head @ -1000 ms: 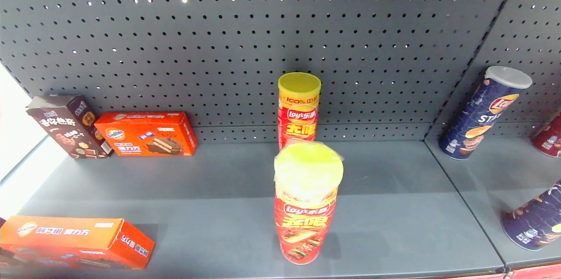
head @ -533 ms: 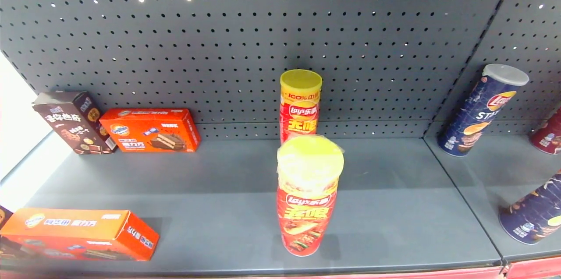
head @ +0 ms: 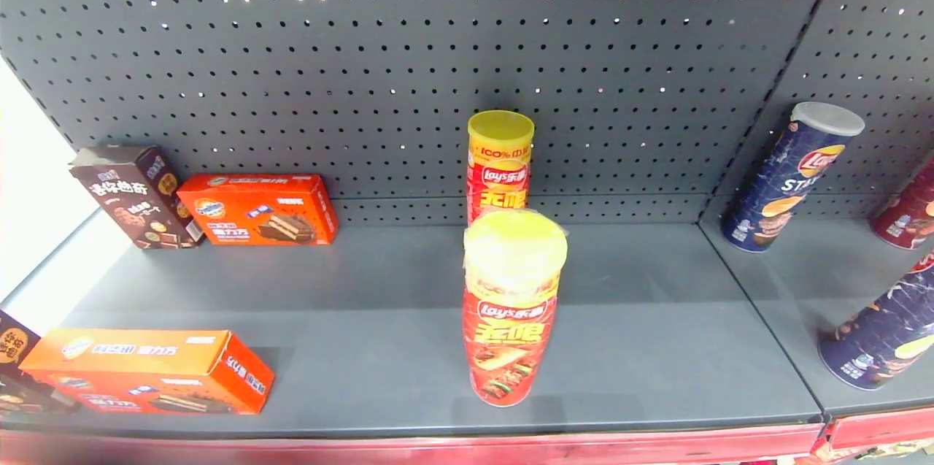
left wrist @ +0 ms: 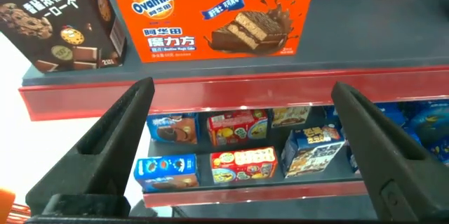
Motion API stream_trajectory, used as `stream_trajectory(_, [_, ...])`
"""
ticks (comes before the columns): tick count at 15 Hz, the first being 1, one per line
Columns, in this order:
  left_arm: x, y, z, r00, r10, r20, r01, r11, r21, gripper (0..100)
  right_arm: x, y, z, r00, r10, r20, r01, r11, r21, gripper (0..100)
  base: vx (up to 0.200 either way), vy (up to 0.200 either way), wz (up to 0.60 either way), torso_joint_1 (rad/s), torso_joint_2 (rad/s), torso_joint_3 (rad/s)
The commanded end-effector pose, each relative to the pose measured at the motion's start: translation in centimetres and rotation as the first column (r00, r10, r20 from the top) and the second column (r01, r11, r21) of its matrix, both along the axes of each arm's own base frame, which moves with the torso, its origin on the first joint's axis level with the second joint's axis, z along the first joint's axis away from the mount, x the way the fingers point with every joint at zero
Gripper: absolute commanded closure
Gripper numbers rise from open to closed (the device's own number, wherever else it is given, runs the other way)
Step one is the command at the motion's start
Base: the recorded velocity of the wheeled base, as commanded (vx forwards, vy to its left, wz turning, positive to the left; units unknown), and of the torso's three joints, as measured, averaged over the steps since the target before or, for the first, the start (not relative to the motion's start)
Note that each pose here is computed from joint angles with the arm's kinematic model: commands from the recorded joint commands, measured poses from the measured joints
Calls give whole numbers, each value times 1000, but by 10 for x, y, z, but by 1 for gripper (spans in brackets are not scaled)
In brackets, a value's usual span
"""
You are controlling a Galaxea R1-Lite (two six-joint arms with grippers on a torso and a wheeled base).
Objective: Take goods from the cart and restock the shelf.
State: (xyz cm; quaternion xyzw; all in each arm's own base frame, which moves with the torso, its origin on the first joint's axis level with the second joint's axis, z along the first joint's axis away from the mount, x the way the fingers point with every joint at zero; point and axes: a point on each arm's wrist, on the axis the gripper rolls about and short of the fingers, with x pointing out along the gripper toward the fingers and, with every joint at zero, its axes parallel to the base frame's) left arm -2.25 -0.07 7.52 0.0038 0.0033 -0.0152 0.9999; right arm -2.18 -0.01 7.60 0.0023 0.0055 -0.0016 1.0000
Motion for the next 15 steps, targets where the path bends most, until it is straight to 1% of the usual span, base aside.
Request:
stream_trajectory(1, [0, 0, 0, 1000, 0, 1, 0, 1000, 0, 0, 0, 0, 0, 1000, 0, 0, 0, 1000, 0, 0, 0, 0, 0, 0, 0, 0])
stream_trajectory(15, [0, 0, 0, 1000, 1, 2, -1, 1000, 2, 0, 0, 0, 0, 1000, 0, 0, 0, 1000, 0, 0, 0, 0, 0, 0, 0, 0])
